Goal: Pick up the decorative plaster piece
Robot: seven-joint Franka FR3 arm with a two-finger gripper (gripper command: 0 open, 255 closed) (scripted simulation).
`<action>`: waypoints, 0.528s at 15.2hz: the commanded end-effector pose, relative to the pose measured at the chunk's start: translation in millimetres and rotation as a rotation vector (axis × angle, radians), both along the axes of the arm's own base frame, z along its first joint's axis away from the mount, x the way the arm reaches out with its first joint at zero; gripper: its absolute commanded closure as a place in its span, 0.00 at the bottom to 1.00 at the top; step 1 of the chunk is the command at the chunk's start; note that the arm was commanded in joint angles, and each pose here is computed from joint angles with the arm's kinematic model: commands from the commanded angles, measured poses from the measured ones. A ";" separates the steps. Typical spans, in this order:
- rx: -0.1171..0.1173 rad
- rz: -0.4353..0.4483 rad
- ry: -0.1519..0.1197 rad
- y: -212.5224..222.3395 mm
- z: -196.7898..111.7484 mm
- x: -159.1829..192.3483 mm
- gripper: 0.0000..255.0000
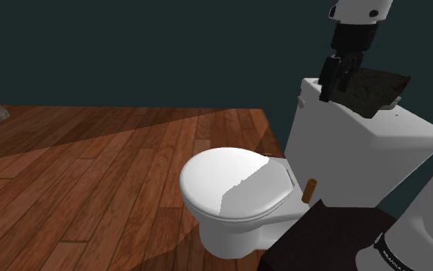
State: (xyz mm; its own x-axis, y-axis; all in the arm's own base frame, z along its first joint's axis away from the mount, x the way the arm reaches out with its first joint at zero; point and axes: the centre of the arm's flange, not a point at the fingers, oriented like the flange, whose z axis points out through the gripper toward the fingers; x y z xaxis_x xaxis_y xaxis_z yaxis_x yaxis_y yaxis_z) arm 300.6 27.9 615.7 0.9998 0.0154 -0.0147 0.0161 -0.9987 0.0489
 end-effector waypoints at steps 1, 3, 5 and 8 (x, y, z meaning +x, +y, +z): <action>0.000 0.000 0.000 0.0 0.0 0.0 0.00; 0.040 -0.035 0.000 -30.2 9.6 6.1 0.00; 0.080 -0.070 0.001 -61.0 17.9 11.1 0.00; 0.139 -0.122 0.001 -107.9 28.1 16.6 0.00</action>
State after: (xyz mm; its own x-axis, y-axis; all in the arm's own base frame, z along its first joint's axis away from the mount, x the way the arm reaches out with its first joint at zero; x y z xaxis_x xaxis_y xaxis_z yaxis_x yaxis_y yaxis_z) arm 315.6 -64.6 641.8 0.9960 -0.0869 -0.0201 -0.0881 -0.9937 -0.0698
